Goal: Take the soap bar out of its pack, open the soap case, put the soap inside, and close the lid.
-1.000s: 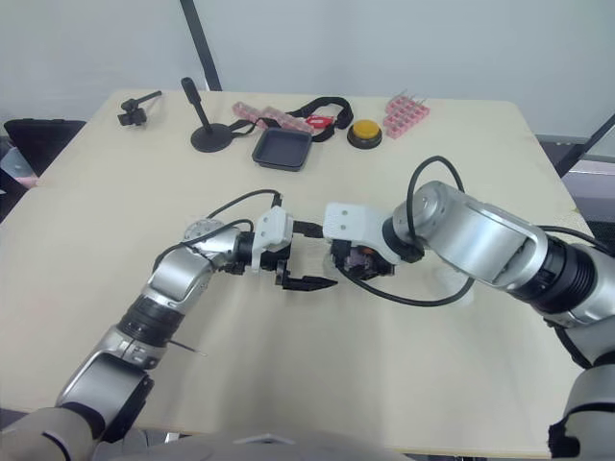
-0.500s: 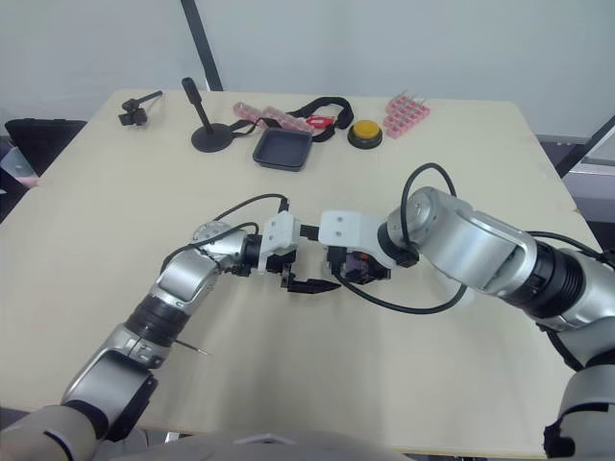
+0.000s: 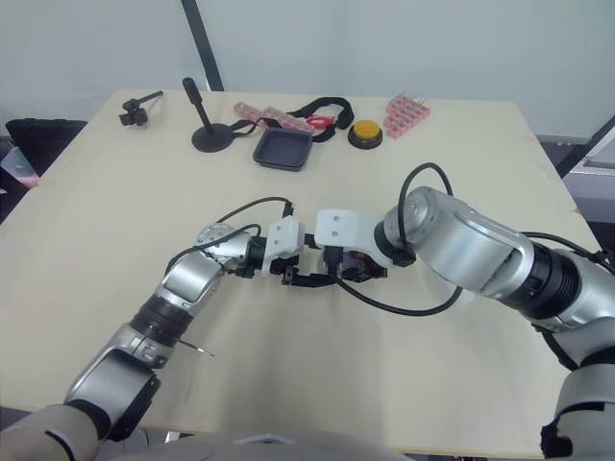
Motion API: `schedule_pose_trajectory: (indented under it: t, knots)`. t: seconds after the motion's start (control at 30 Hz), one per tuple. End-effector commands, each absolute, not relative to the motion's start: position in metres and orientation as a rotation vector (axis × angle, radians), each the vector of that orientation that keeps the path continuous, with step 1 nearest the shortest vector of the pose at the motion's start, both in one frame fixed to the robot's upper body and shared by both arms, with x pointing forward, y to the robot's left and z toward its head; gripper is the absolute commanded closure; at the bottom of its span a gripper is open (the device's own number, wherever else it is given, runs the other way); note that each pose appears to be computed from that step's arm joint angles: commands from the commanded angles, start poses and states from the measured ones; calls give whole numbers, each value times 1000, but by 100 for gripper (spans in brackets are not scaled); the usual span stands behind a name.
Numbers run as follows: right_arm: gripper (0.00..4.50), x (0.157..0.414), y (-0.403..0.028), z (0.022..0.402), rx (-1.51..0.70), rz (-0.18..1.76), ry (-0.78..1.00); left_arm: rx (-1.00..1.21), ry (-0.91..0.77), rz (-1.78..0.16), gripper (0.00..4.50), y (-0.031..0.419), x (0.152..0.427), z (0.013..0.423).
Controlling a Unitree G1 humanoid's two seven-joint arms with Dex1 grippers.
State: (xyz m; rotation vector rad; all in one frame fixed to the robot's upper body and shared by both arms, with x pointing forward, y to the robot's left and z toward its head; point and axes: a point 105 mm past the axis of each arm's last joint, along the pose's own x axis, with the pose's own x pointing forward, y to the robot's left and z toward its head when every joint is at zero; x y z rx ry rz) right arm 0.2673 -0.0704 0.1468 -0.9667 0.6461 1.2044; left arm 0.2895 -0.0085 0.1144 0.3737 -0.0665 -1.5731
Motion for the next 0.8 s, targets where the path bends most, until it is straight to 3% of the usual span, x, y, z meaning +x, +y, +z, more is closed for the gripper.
schedule_pose_trajectory:
  t: [0.03, 0.8]
  knots:
    - [225, 263, -65, 158, -979, 1225, 581, 394, -130, -1559, 145, -10, 291, 127]
    - [225, 269, -68, 153, -1003, 1221, 571, 425, -126, -1577, 145, -3, 293, 132]
